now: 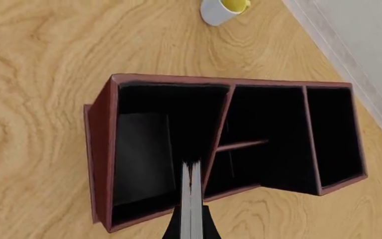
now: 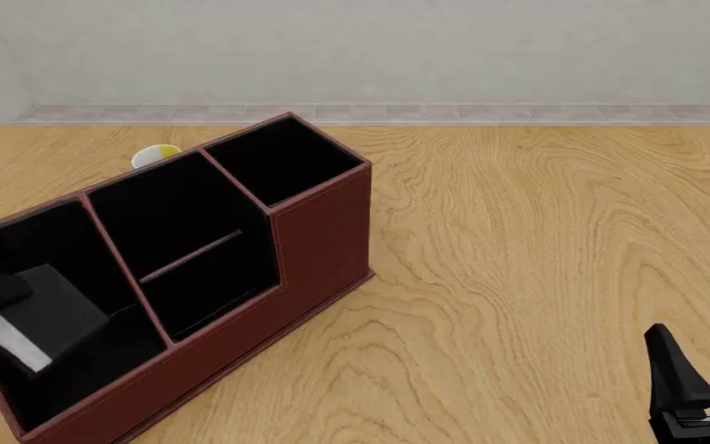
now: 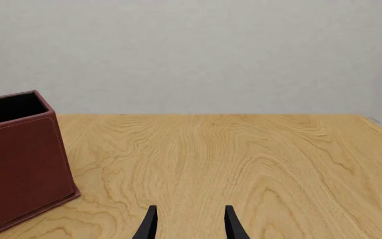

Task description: Pick up the book and place it in the left compartment of the caddy.

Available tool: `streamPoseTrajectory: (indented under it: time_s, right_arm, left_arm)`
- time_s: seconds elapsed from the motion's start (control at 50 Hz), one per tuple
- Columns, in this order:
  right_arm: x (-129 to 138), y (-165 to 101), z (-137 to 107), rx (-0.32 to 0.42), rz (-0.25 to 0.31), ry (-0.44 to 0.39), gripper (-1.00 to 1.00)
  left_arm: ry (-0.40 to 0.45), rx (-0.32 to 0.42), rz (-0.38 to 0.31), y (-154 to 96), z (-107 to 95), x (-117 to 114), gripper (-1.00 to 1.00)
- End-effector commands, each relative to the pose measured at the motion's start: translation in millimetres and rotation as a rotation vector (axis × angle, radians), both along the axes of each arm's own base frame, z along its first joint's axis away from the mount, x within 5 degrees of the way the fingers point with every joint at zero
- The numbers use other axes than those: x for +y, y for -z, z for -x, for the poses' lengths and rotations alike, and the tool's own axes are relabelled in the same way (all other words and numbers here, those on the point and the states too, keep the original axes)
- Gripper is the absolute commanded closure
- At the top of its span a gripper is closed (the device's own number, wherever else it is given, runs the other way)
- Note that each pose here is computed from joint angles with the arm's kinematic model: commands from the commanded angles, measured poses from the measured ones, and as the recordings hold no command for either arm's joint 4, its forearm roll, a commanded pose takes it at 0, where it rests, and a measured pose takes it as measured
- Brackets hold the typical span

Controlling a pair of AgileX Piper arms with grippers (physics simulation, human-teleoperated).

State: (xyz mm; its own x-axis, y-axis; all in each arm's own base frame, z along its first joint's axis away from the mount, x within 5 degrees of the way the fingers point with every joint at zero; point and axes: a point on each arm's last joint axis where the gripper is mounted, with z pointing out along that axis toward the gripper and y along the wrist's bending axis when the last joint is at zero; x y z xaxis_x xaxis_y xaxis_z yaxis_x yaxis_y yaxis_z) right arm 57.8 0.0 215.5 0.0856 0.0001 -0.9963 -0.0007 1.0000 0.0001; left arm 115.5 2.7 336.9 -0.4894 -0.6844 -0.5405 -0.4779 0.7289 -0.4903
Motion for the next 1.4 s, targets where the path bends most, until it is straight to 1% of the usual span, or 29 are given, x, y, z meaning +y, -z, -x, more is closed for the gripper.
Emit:
streamPoseTrajectory:
  time_s: [0.02,0.62,0.88,1.4]
  right_arm:
    - [0,1,1,0.000,0.000,0.000,-1.00]
    - [0,1,1,0.000,0.000,0.000,-1.00]
    - [0,1,1,0.000,0.000,0.000,-1.00]
    - [0,1,1,0.000,0.000,0.000,-1.00]
  left_arm:
    - [0.000,-0.007,-0.018,2,-8,2,1.00]
    - [-0.034,-0.010,-0.033,14,-28,10,1.00]
    - [-0.033,0.015,-0.036,30,-34,11,1.00]
    - [-0.035,0.040,-0.057,47,-47,17,1.00]
